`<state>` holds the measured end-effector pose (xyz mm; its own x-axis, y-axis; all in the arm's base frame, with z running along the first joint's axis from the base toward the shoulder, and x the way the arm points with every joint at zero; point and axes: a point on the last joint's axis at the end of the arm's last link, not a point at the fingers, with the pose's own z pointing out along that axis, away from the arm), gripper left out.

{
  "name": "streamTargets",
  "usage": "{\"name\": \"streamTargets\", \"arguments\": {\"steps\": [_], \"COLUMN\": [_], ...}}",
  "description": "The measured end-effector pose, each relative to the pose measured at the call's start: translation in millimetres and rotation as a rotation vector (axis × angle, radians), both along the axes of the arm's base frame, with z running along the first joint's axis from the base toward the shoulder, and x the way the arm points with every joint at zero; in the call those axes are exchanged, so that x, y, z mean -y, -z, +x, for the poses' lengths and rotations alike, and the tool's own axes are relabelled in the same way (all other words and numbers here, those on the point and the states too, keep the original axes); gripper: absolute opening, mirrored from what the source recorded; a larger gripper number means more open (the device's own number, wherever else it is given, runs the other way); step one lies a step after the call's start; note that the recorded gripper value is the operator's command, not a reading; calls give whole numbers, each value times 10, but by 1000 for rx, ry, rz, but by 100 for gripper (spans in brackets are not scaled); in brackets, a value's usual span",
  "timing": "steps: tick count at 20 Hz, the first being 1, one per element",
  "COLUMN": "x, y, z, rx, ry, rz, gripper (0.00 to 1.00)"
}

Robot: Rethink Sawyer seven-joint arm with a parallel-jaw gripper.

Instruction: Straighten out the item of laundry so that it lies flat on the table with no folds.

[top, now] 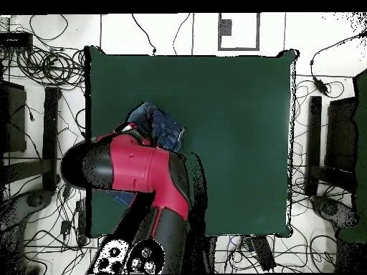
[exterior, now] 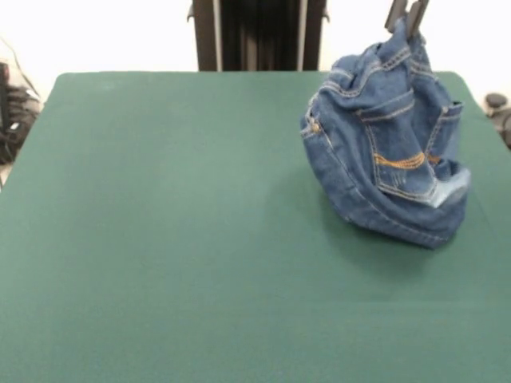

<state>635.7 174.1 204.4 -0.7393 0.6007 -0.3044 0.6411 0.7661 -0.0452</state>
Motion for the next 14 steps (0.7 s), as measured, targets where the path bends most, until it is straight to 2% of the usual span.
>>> {"name": "streamTargets", "arguments": {"steps": [6,10,14], "x": [-141,-327,-454], "y": [-137,-183,-197], "z": [409,623,825], "rx": [15,-24,-93], "ry": [-26,-46,-53], "rz": [-6,-10,-18], "gripper": [0,0,0]}}
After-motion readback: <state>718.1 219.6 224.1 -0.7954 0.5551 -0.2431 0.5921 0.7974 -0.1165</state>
